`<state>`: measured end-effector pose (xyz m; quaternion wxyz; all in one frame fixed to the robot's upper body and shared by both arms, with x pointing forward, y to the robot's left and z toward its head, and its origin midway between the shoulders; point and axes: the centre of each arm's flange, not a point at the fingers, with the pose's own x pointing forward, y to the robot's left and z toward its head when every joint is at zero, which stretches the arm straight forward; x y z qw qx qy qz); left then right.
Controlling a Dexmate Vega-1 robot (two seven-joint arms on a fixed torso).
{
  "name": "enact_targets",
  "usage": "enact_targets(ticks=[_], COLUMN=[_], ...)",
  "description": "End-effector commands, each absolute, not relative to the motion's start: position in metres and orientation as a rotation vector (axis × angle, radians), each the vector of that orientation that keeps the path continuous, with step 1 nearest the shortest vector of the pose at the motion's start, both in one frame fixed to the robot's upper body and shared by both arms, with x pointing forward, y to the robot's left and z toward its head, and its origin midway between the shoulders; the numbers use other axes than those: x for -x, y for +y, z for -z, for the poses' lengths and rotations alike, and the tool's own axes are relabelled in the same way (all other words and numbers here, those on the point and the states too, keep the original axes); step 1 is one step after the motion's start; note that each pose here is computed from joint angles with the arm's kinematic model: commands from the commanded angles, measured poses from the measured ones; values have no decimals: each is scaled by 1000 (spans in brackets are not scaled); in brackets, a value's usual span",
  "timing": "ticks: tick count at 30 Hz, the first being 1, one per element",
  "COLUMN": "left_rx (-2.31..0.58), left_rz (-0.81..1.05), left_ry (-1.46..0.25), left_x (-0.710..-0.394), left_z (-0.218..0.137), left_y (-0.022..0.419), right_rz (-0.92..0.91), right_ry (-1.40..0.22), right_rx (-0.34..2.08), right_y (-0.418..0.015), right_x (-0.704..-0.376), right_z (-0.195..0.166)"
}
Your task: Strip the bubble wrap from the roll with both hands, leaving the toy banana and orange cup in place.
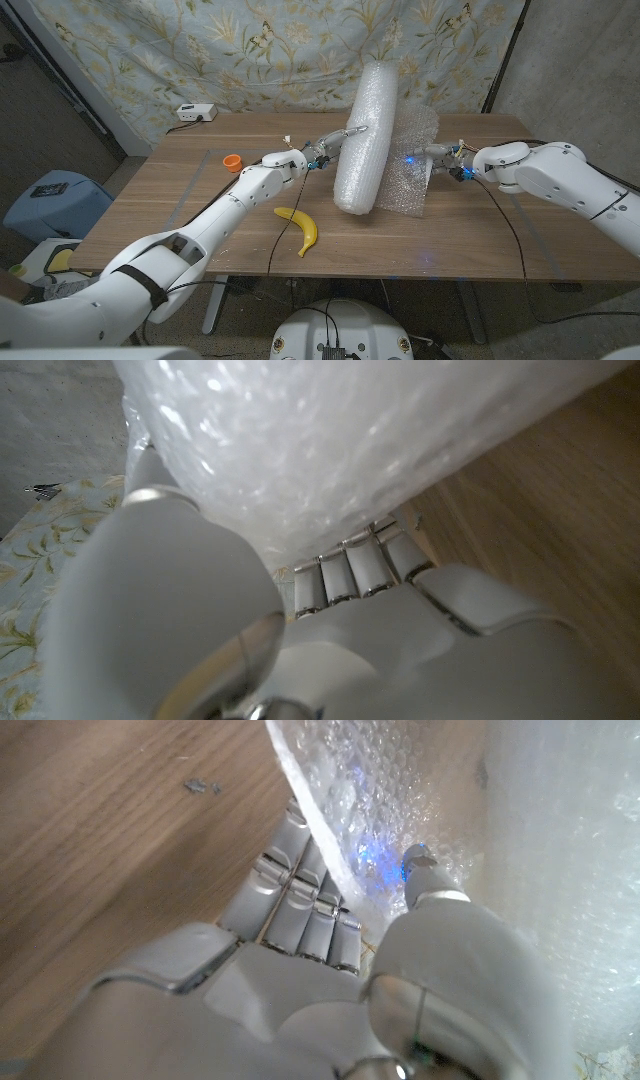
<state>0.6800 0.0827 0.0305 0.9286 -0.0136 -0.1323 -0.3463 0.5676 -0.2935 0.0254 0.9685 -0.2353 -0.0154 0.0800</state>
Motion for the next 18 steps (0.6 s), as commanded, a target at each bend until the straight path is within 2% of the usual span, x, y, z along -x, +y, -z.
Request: enact_targets(ticks=[1, 18], left_rx=[69, 100], left_rz=[726, 737], left_ry=[-255, -236], left_x=[-685, -688], left_z=[-24, -18], left_y=[80, 79], right_rz=[-92, -63], right_ry=[-23, -9], right_rx=[503, 489], right_y=[-291, -289], right_x=[-562, -556], right_z=[-29, -28])
